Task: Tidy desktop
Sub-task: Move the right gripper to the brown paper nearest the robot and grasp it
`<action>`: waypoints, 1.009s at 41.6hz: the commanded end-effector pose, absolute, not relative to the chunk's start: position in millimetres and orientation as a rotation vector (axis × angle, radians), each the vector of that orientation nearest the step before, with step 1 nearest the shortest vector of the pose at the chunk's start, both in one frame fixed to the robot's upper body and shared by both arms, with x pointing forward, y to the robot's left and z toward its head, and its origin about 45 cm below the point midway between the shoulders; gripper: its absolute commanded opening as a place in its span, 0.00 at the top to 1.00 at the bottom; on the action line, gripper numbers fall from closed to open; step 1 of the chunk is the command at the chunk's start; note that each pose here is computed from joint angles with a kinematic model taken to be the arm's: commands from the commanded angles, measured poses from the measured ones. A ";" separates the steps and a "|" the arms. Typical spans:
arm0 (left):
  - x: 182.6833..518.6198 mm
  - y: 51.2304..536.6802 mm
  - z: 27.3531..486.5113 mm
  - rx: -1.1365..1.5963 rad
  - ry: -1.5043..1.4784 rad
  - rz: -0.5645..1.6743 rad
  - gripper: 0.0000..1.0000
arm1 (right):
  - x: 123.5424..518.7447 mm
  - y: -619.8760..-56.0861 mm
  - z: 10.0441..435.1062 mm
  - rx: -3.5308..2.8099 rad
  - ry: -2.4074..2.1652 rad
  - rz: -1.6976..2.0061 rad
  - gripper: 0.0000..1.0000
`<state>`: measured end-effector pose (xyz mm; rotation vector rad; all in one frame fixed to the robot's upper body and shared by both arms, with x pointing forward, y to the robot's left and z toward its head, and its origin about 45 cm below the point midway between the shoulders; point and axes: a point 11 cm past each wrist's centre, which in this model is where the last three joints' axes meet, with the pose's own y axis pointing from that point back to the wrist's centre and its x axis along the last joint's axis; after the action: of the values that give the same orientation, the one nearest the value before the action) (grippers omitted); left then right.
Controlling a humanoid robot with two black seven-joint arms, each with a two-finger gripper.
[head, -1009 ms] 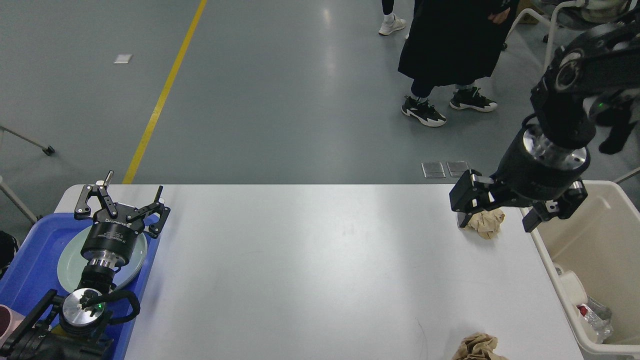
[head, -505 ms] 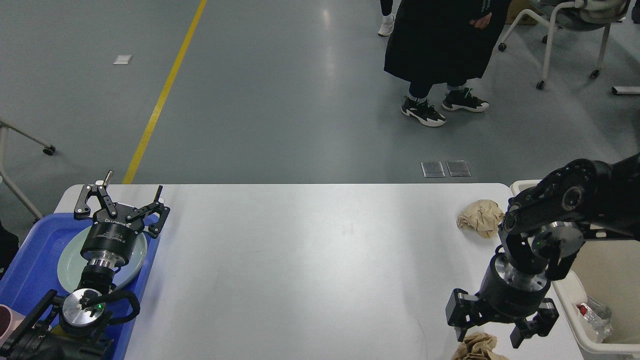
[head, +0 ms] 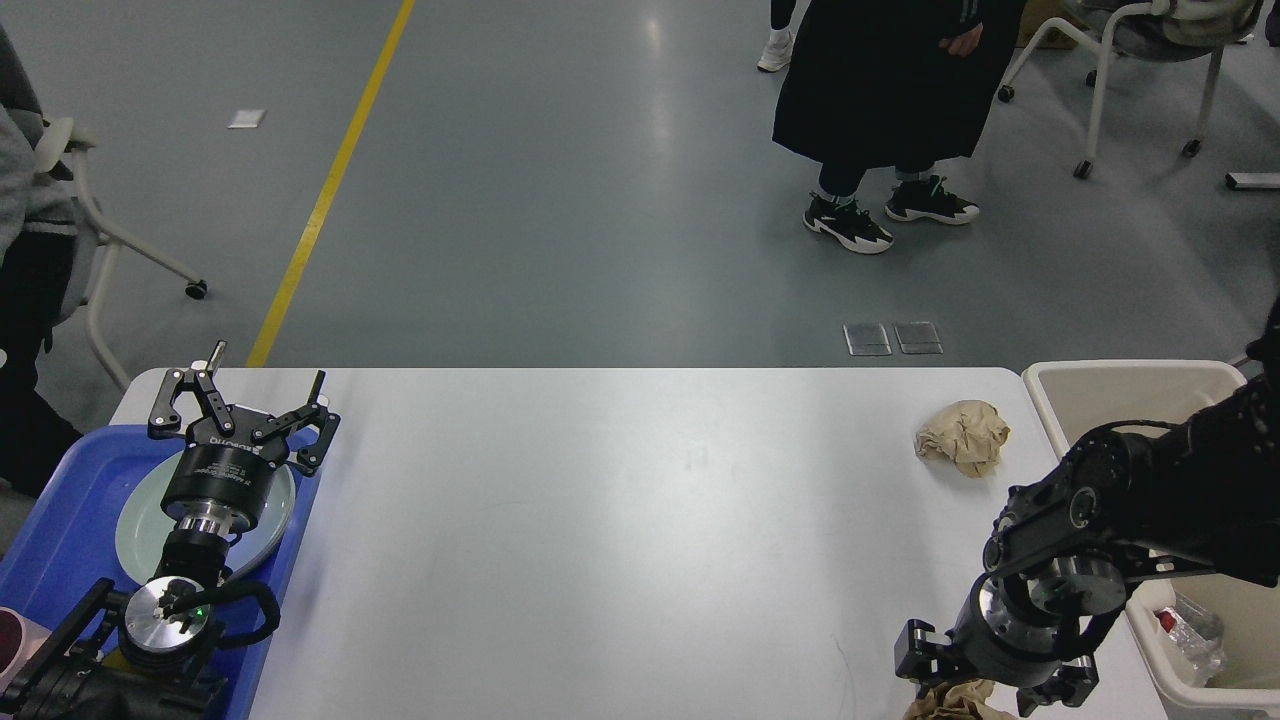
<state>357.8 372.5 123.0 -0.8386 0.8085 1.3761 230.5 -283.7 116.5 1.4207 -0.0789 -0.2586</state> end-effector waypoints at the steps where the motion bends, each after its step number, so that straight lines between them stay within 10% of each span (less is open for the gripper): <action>1: 357.8 372.5 122.8 -0.838 0.809 1.377 0.04 | 225.1 -285.7 106.5 1.412 -0.080 -0.263 0.07; 17: 357.8 372.3 122.9 -0.838 0.809 1.375 0.04 | 217.2 -284.1 76.3 1.390 -0.087 -0.238 0.11; 30: 357.8 372.4 123.0 -0.839 0.808 1.376 0.04 | 211.4 -284.8 72.6 1.385 -0.075 -0.251 0.70; 33: 357.8 372.4 123.0 -0.839 0.808 1.376 0.04 | 209.7 -285.4 72.8 1.384 -0.070 -0.264 0.97; 42: 357.8 372.4 123.0 -0.839 0.808 1.376 0.04 | 210.1 -288.0 73.3 1.382 -0.096 -0.272 1.00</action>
<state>357.8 372.4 122.9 -0.8382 0.8088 1.3756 208.2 -286.1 73.1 1.3841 -0.0724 -0.2719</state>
